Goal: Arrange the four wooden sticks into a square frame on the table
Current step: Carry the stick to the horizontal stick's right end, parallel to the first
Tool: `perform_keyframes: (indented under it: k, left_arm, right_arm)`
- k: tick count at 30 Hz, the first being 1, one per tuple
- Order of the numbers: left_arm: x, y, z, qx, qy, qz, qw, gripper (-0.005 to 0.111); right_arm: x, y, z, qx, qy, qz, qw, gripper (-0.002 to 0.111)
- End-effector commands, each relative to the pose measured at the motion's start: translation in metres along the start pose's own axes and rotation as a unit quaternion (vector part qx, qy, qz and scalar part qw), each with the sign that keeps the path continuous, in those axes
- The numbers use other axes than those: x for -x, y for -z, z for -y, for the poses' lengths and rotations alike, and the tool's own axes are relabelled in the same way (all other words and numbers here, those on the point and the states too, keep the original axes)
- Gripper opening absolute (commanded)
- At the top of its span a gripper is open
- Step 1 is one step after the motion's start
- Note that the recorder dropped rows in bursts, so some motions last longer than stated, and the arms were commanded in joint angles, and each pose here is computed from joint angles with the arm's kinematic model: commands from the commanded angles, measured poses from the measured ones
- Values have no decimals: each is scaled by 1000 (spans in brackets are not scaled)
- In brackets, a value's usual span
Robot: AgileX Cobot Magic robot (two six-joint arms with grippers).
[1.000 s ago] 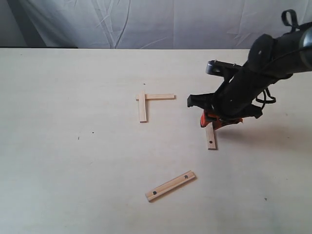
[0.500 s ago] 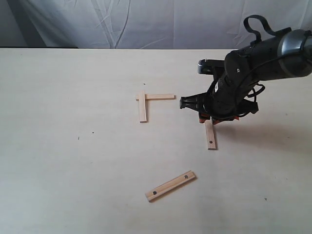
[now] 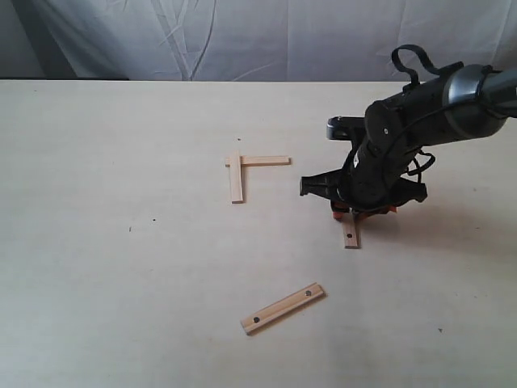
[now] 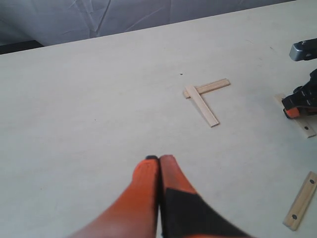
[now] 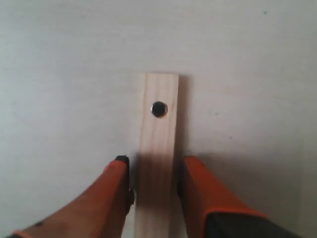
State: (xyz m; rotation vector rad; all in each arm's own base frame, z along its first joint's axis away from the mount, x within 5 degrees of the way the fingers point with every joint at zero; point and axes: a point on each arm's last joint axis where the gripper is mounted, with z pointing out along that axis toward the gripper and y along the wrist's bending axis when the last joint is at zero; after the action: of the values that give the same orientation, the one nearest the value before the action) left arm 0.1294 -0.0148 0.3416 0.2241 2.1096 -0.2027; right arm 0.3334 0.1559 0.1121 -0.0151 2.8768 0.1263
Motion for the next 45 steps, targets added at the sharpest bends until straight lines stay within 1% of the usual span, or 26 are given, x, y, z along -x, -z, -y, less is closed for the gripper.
perform_keyframes:
  k: [1,2,3,4,6,8,10,11,14,16,18,23,32,37,42,43,45]
  left_arm:
    - [-1,1,1,-2,6,3,1000,0]
    - [-1,1,1,-2,6,3,1000,0]
    - [-1,1,1,-2,6,3,1000,0]
    - [-1,1,1,-2,6,3,1000,0]
    - [-1,1,1,-2,6,3,1000,0]
    - [-1,1,1,-2,6,3,1000,0]
    - [-1,1,1,-2,6,3,1000,0]
    - [-1,1,1,-2,6,3,1000,0]
    - [-1,1,1,-2,6,3,1000,0]
    - [-1,1,1,-2,6,3,1000,0]
    - [-1,1,1,-1,6,4,1000,0]
    - [-1,1,1,0,6,6,1000,0]
    - [-1,1,1,0,6,6,1000,0]
    - [-1,1,1,0,6,6,1000,0]
    - [-1,1,1,0,6,6,1000,0]
    - [-1,1,1,0,6,6,1000,0]
    - [-1,1,1,0,6,6,1000,0]
  right_arm:
    - [-1,-1,2,-7,4,-6,1000,30]
    - [-2,-1,2,-7,4,-7,1000,25]
    - [-2,-1,2,-8,8,-9,1000,9]
    - [-2,-1,2,-8,14,-9,1000,0]
    - [2,5,1,-8,20,-6,1000,0]
    - [16,22,-5,-7,40,1,999,-1]
    - [44,45,-22,10,53,24,998,-1]
    - [49,48,-27,15,55,27,998,-1]
    - [63,41,-54,45,42,21,998,-1]
    - [67,29,-65,59,33,8,998,-1]
    - [72,19,-71,63,28,-2,998,-1]
    - [79,7,-76,67,25,-4,997,-1]
    - [81,-13,-80,82,11,3,997,-1]
    - [84,-16,-81,86,14,19,996,-1]
    - [83,-20,-81,84,14,17,996,-1]
    - [83,-20,-81,85,14,18,996,1]
    - [83,-20,-81,85,14,18,996,11]
